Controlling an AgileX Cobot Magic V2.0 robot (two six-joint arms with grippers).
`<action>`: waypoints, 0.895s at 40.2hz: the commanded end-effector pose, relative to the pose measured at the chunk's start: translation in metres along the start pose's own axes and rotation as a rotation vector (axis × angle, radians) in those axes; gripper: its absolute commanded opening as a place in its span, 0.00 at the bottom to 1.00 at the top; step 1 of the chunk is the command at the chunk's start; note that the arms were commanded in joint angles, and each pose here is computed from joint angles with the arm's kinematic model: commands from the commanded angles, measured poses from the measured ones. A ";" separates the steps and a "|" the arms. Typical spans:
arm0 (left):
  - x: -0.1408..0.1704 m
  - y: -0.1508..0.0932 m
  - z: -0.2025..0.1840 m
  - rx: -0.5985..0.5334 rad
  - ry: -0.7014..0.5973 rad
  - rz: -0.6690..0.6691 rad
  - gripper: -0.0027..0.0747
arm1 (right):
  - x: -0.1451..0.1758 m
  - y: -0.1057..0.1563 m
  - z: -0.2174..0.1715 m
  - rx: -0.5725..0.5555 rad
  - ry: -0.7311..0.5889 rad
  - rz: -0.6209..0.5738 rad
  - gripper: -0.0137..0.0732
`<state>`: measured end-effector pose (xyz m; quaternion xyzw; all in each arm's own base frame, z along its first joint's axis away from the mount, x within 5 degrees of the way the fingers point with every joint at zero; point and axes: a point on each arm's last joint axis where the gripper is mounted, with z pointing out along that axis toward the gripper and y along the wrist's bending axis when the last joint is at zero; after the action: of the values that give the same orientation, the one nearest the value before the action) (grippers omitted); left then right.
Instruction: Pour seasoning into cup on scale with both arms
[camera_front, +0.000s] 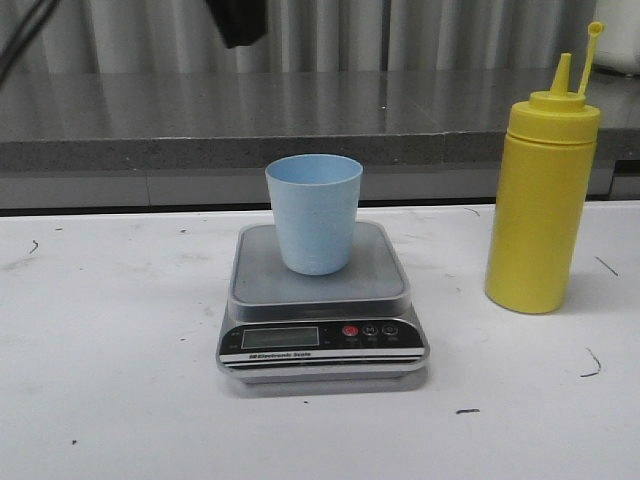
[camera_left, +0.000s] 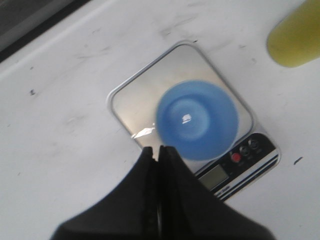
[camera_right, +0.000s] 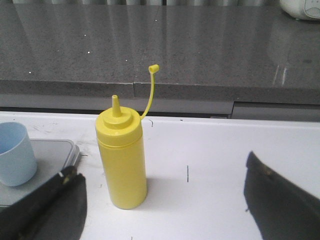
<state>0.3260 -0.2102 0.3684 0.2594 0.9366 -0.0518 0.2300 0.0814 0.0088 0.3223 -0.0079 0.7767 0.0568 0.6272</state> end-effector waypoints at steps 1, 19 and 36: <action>0.019 0.025 -0.043 -0.034 -0.061 -0.069 0.01 | -0.017 0.000 -0.001 0.010 -0.096 0.003 0.91; 0.133 0.082 -0.078 -0.169 -0.285 -0.280 0.01 | -0.017 0.000 -0.001 0.010 -0.096 0.003 0.91; 0.243 0.052 -0.112 -0.218 -0.836 -0.258 0.01 | -0.017 0.000 -0.001 0.010 -0.096 0.003 0.85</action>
<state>0.1426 -0.0331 0.3450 0.0819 0.8474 -0.0623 0.5210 0.0814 0.0088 0.3223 -0.0079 0.7767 0.0568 0.6272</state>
